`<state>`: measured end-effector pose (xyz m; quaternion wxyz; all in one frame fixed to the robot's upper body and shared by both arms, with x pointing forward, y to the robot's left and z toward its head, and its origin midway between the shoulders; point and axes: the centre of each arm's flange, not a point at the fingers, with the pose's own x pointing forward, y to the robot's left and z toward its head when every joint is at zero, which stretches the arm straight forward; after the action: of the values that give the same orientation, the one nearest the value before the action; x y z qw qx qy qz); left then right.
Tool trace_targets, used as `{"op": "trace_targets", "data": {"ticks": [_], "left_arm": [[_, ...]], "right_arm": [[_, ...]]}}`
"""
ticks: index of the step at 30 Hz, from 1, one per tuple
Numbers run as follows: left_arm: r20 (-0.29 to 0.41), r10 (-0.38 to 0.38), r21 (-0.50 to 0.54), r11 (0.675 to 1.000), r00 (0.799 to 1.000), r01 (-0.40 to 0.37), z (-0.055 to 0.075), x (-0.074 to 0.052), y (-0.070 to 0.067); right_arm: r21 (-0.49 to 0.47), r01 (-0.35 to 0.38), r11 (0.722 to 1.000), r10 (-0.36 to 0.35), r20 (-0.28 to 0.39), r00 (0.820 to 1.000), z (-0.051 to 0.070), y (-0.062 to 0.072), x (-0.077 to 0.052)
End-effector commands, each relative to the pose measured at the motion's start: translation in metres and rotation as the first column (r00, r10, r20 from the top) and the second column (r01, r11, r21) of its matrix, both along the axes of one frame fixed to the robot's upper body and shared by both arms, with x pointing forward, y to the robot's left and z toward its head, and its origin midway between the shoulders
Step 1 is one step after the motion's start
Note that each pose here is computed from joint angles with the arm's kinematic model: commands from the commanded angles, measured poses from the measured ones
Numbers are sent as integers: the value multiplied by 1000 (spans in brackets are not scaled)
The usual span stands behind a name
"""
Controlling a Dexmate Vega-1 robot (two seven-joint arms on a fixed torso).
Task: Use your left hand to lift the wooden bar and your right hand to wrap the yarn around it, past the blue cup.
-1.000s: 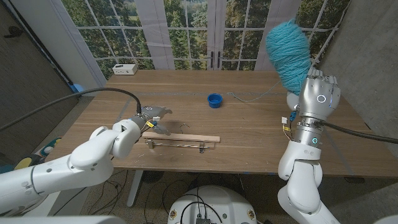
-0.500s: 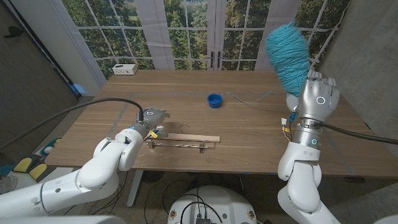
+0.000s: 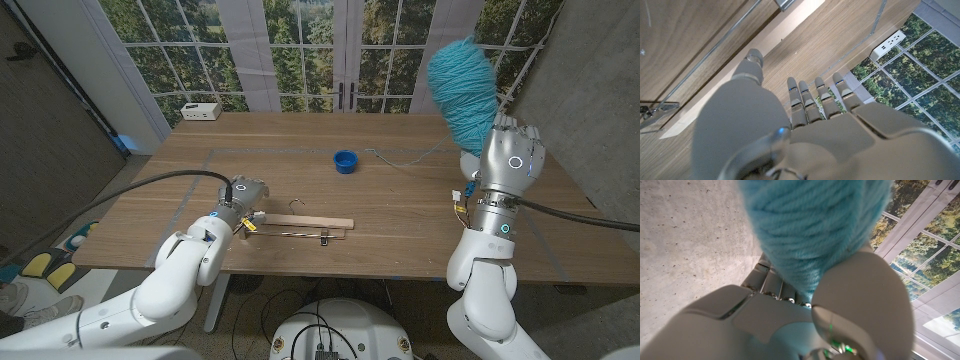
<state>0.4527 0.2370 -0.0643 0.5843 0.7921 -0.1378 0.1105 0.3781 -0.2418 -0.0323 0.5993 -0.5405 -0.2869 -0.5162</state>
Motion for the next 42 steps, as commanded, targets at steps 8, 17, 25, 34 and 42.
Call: {"op": "trace_targets", "data": {"ticks": [8,17,25,34,42], "left_arm": [[-34,-13,-67,998,999,11,-18,12,10],[-25,-30,-84,996,999,28,-23,17,13],[-33,-46,-106,993,998,43,-30,24,15],[-47,-51,-119,992,998,45,-37,28,18],[-53,-36,-95,995,998,31,-38,33,16]], "right_arm": [[-4,-7,1000,7,-9,1000,0,2,6],[1,-3,1000,3,-11,1000,0,2,7],[3,-2,1000,3,-14,1000,-2,3,6],[4,-2,1000,2,-15,1000,-1,5,8],[8,-2,1000,2,-18,1000,0,6,11]]}}
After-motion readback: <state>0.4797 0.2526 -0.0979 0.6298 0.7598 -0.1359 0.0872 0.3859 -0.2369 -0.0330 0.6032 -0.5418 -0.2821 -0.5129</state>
